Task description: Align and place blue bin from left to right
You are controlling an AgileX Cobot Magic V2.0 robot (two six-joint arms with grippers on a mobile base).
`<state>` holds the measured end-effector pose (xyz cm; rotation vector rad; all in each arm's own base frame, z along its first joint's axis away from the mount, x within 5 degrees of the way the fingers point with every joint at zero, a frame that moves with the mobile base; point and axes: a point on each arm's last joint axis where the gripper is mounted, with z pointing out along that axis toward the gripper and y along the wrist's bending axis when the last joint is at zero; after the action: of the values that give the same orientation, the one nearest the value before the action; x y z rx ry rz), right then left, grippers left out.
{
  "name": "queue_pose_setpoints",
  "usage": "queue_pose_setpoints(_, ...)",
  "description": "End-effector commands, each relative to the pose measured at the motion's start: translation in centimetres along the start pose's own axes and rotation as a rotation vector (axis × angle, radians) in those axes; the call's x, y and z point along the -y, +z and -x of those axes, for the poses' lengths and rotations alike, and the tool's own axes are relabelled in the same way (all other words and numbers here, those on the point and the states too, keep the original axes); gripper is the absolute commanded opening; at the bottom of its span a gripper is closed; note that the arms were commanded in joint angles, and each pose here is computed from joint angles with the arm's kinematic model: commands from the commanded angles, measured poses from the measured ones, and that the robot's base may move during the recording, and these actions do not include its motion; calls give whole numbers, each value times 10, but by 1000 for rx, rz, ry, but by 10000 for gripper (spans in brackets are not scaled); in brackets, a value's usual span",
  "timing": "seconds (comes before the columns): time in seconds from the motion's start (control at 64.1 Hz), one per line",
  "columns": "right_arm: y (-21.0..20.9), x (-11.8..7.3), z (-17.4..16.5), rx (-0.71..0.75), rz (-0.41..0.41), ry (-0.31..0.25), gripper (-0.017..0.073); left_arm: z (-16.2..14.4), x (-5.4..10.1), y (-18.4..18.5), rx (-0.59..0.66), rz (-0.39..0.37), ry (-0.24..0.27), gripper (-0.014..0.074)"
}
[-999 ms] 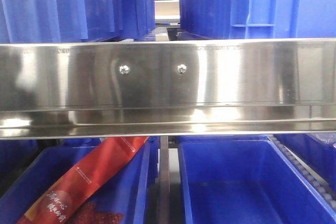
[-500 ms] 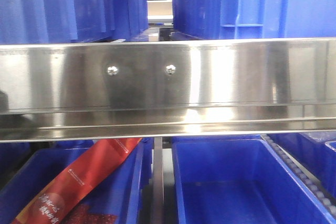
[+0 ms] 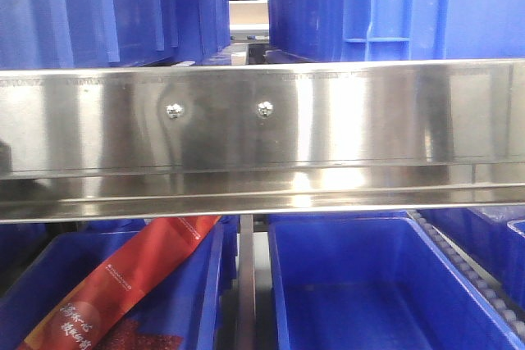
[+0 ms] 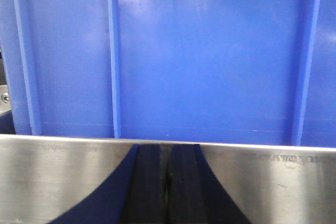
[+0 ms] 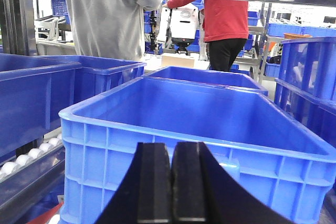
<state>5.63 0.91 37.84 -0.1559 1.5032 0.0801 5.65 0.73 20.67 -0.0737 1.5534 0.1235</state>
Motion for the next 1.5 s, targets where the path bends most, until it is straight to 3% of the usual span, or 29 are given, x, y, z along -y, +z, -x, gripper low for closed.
queue_pose_setpoints(0.0, -2, 0, 2, 29, -2, -5, -79, 3, 0, -1, 35, -7, -8, 13)
queue_pose_setpoints(0.187, -2, 0, 2, 29, -2, -5, -79, 3, 0, -1, 35, -7, -8, 13)
queue_pose_setpoints(0.343, -1, 3, 0, 17, -57, -95, -79, 3, 0, -1, 35, -7, -8, 13)
queue_pose_setpoints(0.5, 6, 8, -26, -57, -135, -77, -79, 3, 0, -1, 35, -7, -8, 13)
queue_pose_setpoints(0.656, 6, 10, -71, -94, -192, -27, -79, 3, 0, -1, 35, -7, -8, 13)
queue_pose_setpoints(0.765, 1, 9, -102, -97, -214, -22, -79, 3, 0, -1, 35, -7, -8, 13)
queue_pose_setpoints(0.999, -11, 5, -159, -42, -228, 110, -79, 3, 0, -1, 35, -7, -8, 13)
queue_pose_setpoints(1.233, -12, 3, -175, -80, -218, 110, -79, 3, 0, -1, 35, -7, -8, 13)
queue_pose_setpoints(1.483, -12, 3, -175, -84, -219, 60, -79, 3, 0, -1, 35, -7, -8, 13)
